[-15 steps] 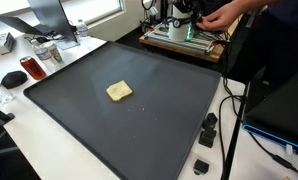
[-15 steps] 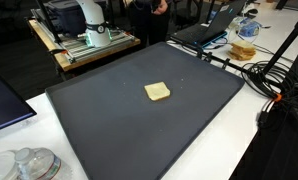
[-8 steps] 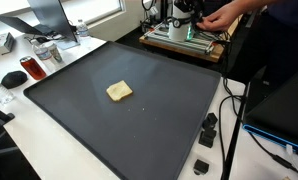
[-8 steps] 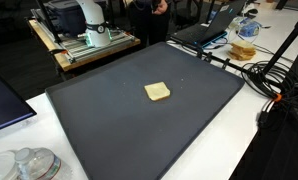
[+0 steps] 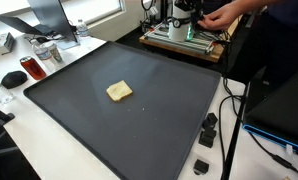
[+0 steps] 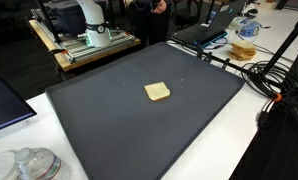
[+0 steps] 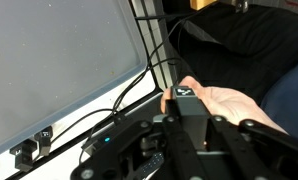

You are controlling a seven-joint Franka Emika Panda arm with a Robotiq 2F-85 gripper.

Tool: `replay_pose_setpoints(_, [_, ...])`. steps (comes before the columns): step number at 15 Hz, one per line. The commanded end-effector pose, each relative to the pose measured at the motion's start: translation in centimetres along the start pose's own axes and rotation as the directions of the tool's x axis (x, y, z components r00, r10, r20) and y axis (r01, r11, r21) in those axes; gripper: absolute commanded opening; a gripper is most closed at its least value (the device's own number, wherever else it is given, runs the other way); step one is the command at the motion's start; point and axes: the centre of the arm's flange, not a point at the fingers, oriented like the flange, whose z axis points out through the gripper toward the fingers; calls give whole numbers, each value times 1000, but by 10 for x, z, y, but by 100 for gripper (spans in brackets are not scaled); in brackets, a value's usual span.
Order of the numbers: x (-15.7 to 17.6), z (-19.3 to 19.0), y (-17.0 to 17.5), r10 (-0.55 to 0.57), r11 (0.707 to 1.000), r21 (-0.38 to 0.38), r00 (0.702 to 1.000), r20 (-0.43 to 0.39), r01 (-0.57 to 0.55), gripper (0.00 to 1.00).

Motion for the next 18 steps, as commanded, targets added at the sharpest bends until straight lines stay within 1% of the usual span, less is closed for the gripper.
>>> replay_pose_setpoints(1, [0,-4,-1,-16,1000,8,999,-27,17,5])
replay_pose_setpoints(3, [-3,-7,2,-23,1000,17,999,-46,24,5])
replay_pose_setpoints(4, [-7,-8,-1,-18,1000,-9,997,-79,17,5])
replay_pose_setpoints(5, [-9,-8,-5,-3,999,-41,995,-95,-1,5])
replay_pose_setpoints(6, [-7,-5,-13,20,994,-101,993,-116,-32,5])
replay_pose_setpoints(7, [-4,-9,-8,37,989,-139,989,-146,-58,5])
replay_pose_setpoints(8, [12,-26,12,54,978,-190,985,-164,-85,5])
replay_pose_setpoints(9, [24,-38,24,62,966,-237,980,-189,-107,5])
replay_pose_setpoints(10, [31,-48,32,74,947,-292,976,-206,-134,5])
replay_pose_setpoints(13, [46,-74,54,141,868,-435,958,-251,-242,5])
replay_pose_setpoints(15, [48,-87,71,216,815,-486,944,-248,-314,5])
replay_pose_setpoints(16, [46,-88,80,275,806,-476,934,-228,-353,5])
replay_pose_setpoints(17, [36,-79,60,188,833,-471,950,-250,-289,5])
replay_pose_setpoints(18, [35,-79,66,206,828,-473,947,-246,-303,22])
